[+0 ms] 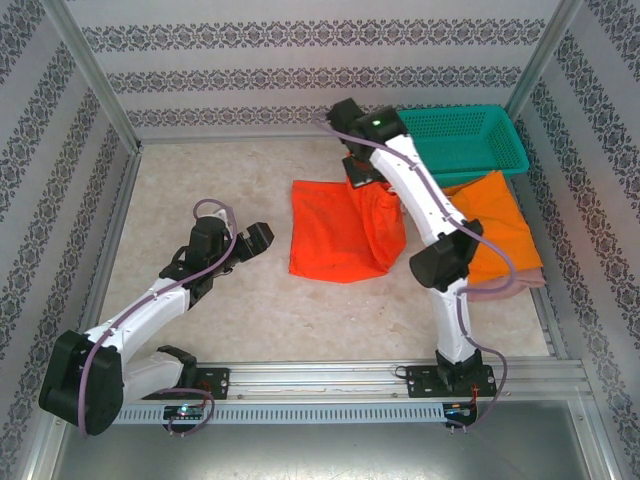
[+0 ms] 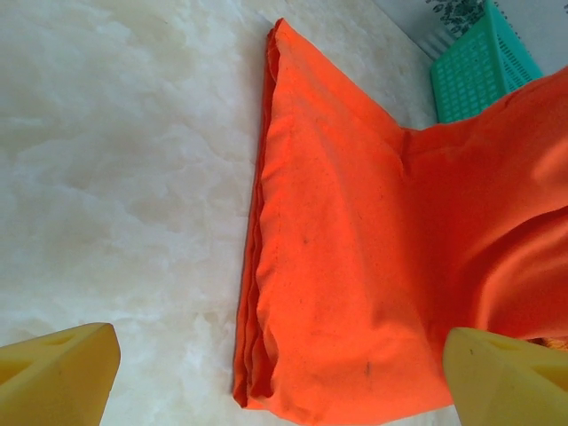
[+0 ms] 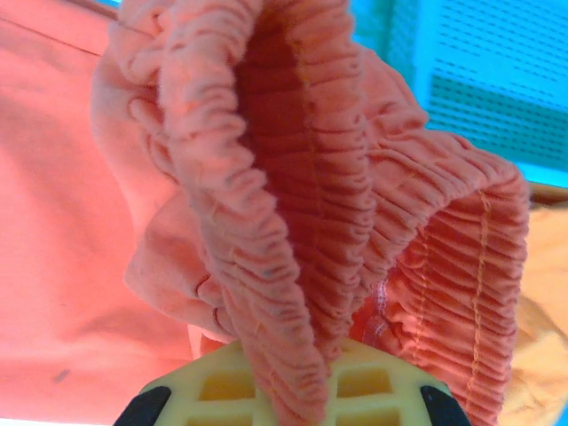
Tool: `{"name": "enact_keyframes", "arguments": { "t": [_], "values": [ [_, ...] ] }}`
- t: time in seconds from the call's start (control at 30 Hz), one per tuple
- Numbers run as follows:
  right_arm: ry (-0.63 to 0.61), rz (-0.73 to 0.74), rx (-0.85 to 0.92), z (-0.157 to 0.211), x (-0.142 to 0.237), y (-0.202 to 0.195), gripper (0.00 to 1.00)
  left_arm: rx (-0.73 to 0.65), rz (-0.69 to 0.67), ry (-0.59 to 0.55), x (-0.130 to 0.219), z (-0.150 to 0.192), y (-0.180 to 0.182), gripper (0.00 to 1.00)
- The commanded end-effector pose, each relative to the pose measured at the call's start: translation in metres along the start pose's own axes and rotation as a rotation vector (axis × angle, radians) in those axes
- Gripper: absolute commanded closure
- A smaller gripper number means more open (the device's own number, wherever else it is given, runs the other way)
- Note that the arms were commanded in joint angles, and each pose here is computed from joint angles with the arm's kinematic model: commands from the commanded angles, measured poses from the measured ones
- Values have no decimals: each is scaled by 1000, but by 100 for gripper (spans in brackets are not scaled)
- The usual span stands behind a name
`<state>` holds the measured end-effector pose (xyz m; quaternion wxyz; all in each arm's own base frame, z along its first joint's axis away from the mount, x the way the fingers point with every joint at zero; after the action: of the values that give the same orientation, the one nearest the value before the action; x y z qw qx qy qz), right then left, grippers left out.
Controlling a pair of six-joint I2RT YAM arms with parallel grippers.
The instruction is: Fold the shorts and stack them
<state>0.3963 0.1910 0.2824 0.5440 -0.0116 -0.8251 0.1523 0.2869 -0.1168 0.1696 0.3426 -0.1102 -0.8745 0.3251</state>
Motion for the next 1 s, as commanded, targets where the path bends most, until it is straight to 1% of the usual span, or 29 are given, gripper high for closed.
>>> {"name": "enact_keyframes", "arguments": {
  "t": [0.0, 0.07, 0.1, 0.13, 0.17, 0.2, 0.23, 0.33, 0.4, 0.43, 0.5, 0.57, 0.67, 0.77, 0.97],
  "values": [
    [-9, -59, -39, -1, 3, 42, 87, 22, 26, -22, -2, -3, 0, 6],
    [-3, -195, -30, -3, -3, 80, 68, 33, 25, -23, -3, -3, 1, 6],
    [10, -309, -36, -5, -1, 101, 56, 39, 30, -27, -2, -4, 0, 6],
    [13, -419, -55, -8, 4, 118, 41, 41, 38, -34, -1, -6, -1, 6],
    [1, -503, -66, -12, 13, 128, 28, 43, 46, -43, 1, -7, -2, 6],
    [-21, -582, -78, -16, 24, 135, 22, 45, 52, -57, 4, -9, -4, 5],
    [-49, -634, -97, -21, 37, 135, 20, 50, 56, -68, 6, -12, -5, 5],
    [-125, -706, -143, -29, 64, 118, 14, 64, 78, -95, 15, -18, -10, 3],
    [-147, -708, -164, -27, 68, 105, 13, 75, 98, -93, 16, -21, -15, 2],
    [-142, -704, -169, -22, 63, 100, 13, 84, 109, -86, 16, -21, -18, 2],
    [-120, -705, -196, -13, 50, 93, 13, 98, 142, -65, 13, -23, -24, 2],
    [-77, -726, -234, 1, 27, 92, 13, 112, 168, -37, 6, -24, -29, 2],
    [-50, -770, -311, 19, -3, 93, 13, 105, 151, -3, -8, -27, -30, 3],
    [-21, -706, -310, 32, -30, 94, 14, 135, 88, 35, -29, -32, -17, 6],
    [18, -554, -203, 43, -67, 110, 15, 195, 67, 112, -78, -42, 3, 19]
  ]
}}
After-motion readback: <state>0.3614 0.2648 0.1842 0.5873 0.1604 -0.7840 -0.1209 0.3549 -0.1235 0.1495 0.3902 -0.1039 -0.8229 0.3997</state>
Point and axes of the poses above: each hand's point on the last joint's axis, 136 mm out from that joint toward the fingers, its own x axis back along the fingers, its own y axis along the line the jaws close on, z = x × y, the point moved 5 cm from there along x, back along the fingers, and after that the axes turned 2 degrees about -x, right-handed, at the moved point
